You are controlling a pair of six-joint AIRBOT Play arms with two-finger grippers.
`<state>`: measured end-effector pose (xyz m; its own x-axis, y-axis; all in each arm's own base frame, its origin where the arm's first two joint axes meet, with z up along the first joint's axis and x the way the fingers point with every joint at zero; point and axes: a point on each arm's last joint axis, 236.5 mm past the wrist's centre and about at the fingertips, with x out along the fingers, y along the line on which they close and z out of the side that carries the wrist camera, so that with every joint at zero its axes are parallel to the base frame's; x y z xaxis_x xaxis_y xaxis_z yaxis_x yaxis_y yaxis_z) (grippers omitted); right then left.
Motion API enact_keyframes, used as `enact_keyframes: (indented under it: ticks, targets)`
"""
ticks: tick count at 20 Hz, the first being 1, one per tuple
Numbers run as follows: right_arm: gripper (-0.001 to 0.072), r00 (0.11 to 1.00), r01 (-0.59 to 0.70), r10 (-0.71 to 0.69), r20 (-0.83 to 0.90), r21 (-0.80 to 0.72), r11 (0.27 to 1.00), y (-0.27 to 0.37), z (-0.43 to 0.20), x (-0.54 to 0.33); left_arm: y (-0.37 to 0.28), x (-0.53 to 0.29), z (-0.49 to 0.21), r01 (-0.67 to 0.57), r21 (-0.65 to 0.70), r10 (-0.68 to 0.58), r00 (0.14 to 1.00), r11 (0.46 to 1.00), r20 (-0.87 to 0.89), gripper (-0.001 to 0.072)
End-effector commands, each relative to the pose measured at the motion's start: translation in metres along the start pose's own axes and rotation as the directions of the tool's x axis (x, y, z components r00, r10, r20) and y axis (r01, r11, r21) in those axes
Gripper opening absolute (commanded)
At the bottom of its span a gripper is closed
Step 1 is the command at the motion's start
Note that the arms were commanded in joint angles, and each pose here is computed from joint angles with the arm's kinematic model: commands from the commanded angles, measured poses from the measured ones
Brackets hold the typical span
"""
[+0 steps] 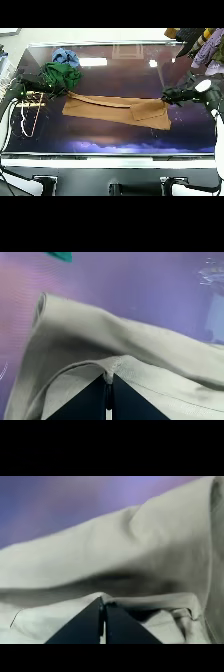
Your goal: Fold the clothes and pants, and hang the long-sleeved shirts on hangers.
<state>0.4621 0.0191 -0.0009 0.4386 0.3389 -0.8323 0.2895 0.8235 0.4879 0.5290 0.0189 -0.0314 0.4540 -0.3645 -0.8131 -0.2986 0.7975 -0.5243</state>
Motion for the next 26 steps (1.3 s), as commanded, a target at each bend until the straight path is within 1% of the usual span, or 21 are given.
enact_keyframes:
  ticks: [1,6,7,8,9,10,11,12,13,14,15,16,18,20,21,23,26]
  targets:
    - [0.0028,1.000,0.019,-0.019,0.016,0.023,1.000,-0.008,0.007,0.011,0.005,0.023,0.003,-0.010,-0.003,0.010,1.000,1.000,-0.014,0.0013]
    - [0.0037,0.998,0.039,-0.037,-0.050,0.045,0.998,-0.022,-0.005,0.033,0.019,0.048,-0.011,-0.037,-0.006,0.036,0.997,0.999,-0.068,0.0019]
    - [0.0122,0.998,0.039,-0.037,-0.051,0.047,0.998,-0.022,-0.005,0.033,0.019,0.048,-0.010,-0.036,-0.003,0.036,0.997,0.999,-0.067,0.0084]
    - [0.0210,0.998,0.036,-0.033,-0.057,0.058,0.998,-0.021,-0.007,0.030,0.018,0.045,-0.009,-0.035,-0.002,0.035,0.997,0.999,-0.062,0.0204]
    - [0.0278,0.996,0.035,-0.030,-0.082,0.064,0.997,-0.022,-0.009,0.022,0.017,0.040,-0.006,-0.033,-0.001,0.033,0.998,0.999,-0.056,0.0290]
    - [0.0392,0.993,0.037,-0.031,-0.112,0.054,0.998,-0.026,-0.010,0.011,0.016,0.032,-0.002,-0.033,0.003,0.033,0.999,0.999,-0.042,0.0324]
    - [0.0470,0.991,0.036,-0.030,-0.131,0.042,0.998,-0.032,-0.008,-0.004,0.016,0.020,0.003,-0.043,0.016,0.043,0.999,0.999,-0.020,0.0325]
    - [0.0485,0.991,0.034,-0.030,-0.132,0.033,0.999,-0.042,-0.002,-0.021,0.015,0.006,0.009,-0.057,0.035,0.057,0.998,0.998,0.002,0.0326]
    - [0.0489,0.992,0.036,-0.030,-0.123,0.040,0.999,-0.056,0.004,-0.035,0.014,-0.010,0.015,-0.081,0.064,0.079,0.996,0.995,0.031,0.0437]
    - [0.0505,0.991,0.028,-0.021,-0.135,0.053,0.998,-0.071,0.004,-0.043,0.015,-0.025,0.019,-0.108,0.093,0.103,0.993,0.990,0.056,0.0652]
    - [0.0558,0.985,0.020,-0.008,-0.171,0.068,0.997,-0.085,-0.002,-0.046,0.011,-0.041,0.021,-0.127,0.118,0.119,0.990,0.985,0.078,0.0720]
    - [0.0603,0.975,-0.001,0.018,-0.221,0.073,0.997,-0.094,-0.011,-0.044,0.007,-0.056,0.022,-0.146,0.141,0.134,0.987,0.979,0.093,0.0720]
    - [0.0613,0.960,-0.057,0.077,-0.269,0.081,0.995,-0.101,-0.018,-0.032,0.002,-0.080,0.020,-0.174,0.172,0.156,0.982,0.970,0.109,0.0720]
    - [0.0620,0.953,-0.084,0.095,-0.287,0.051,0.995,-0.103,-0.020,-0.014,-0.001,-0.099,0.016,-0.198,0.195,0.177,0.977,0.961,0.118,0.0720]
    - [0.0655,0.945,-0.111,0.120,-0.303,0.047,0.993,-0.101,-0.023,-0.005,-0.003,-0.106,0.015,-0.206,0.202,0.184,0.975,0.957,0.121,0.0720]
    - [0.0655,0.931,-0.160,0.171,-0.322,0.063,0.985,-0.096,-0.027,0.011,-0.005,-0.115,0.013,-0.214,0.211,0.191,0.974,0.954,0.126,0.0720]
    - [0.0655,0.919,-0.174,0.185,-0.347,0.063,0.983,-0.095,-0.034,0.030,-0.006,-0.117,0.009,-0.213,0.213,0.192,0.975,0.954,0.115,0.0720]
